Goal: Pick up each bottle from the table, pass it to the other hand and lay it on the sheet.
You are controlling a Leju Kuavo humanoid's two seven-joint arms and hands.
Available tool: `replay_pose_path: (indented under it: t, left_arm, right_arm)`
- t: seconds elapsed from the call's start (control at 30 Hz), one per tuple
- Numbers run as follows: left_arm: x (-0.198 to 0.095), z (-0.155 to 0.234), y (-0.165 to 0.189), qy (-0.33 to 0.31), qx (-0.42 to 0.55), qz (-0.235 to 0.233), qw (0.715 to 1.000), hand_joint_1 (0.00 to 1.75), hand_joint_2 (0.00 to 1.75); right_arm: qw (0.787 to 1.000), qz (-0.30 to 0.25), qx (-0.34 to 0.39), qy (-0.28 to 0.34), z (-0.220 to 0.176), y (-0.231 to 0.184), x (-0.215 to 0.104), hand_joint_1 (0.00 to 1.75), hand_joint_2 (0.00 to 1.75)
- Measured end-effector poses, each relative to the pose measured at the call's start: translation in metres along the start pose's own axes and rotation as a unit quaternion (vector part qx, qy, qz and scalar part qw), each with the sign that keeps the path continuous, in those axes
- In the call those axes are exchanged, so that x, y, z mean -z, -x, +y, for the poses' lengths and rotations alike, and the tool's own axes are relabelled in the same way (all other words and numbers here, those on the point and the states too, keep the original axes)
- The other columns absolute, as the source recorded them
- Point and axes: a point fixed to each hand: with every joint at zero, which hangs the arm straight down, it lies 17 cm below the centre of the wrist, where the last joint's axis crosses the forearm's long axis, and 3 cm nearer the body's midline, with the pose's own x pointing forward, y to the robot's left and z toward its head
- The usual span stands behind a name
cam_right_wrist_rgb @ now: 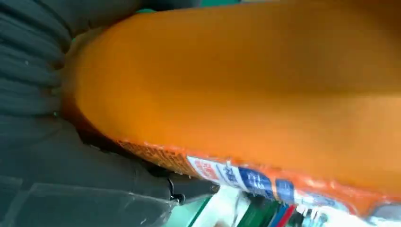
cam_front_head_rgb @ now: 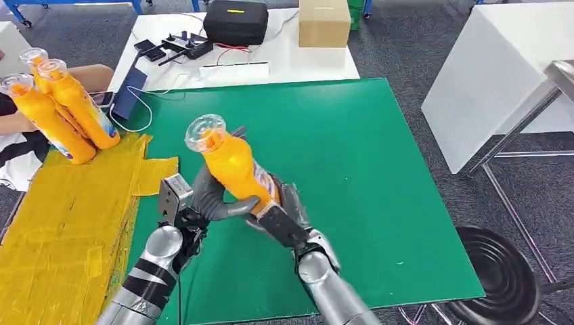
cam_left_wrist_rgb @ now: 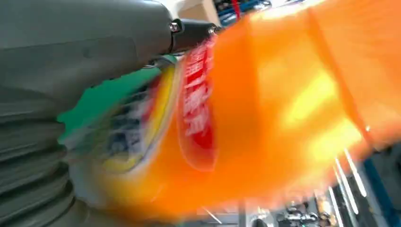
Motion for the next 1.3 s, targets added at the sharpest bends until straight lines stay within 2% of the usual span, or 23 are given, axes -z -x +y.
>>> replay_pose_path:
  t: [0.07,0.4,0.43,0.47,0.5,0.57,0.6,1.2,1.23,1.27,1.3]
  left_arm:
    - [0.0,0.0,0.002,-0.001,-0.002,0.002,1.0,0.0,1.75]
    - [-0.004,0.006,0.008,-0.01,-0.054,0.01,0.998,0.0,1.75]
    - [-0.004,0.007,0.008,-0.011,-0.064,0.01,0.998,0.89,1.75]
    - [-0.005,0.009,0.009,-0.015,-0.072,0.011,0.997,1.61,1.75]
    - [-0.005,0.011,0.009,-0.018,-0.078,0.011,0.997,1.68,1.75]
    - [-0.005,0.015,0.01,-0.027,-0.084,0.013,0.996,1.68,1.75]
    - [-0.005,0.017,0.01,-0.03,-0.087,0.014,0.996,1.75,1.75]
    - [-0.005,0.027,0.013,-0.054,-0.074,0.018,0.996,1.75,1.75]
    - [-0.005,0.028,0.013,-0.055,-0.07,0.019,0.996,1.75,1.75]
    - [-0.004,0.028,0.013,-0.056,-0.069,0.018,0.996,1.75,1.75]
    - [-0.004,0.028,0.013,-0.058,-0.064,0.018,0.996,1.75,1.75]
  right_arm:
    - [1.0,0.001,0.0,-0.004,0.004,0.0,0.002,1.73,1.75]
    - [0.999,0.0,-0.02,-0.041,0.033,-0.004,0.004,1.69,1.75]
    - [0.999,0.0,-0.022,-0.042,0.035,-0.004,0.004,1.71,1.75]
    - [0.999,-0.001,-0.024,-0.044,0.037,-0.004,0.004,1.71,1.75]
    - [0.999,-0.001,-0.025,-0.045,0.038,-0.004,0.004,1.69,1.75]
    - [0.999,-0.001,-0.028,-0.046,0.038,-0.004,0.005,1.69,1.75]
    - [0.999,-0.002,-0.029,-0.046,0.038,-0.004,0.006,1.75,1.75]
    - [0.999,0.0,-0.03,-0.04,0.035,-0.002,0.005,1.75,1.75]
    - [0.999,0.0,-0.03,-0.039,0.034,-0.002,0.004,1.66,1.75]
    - [0.999,-0.001,-0.03,-0.038,0.034,-0.002,0.004,0.4,1.75]
    - [0.999,-0.001,-0.031,-0.037,0.033,-0.002,0.004,0.0,1.75]
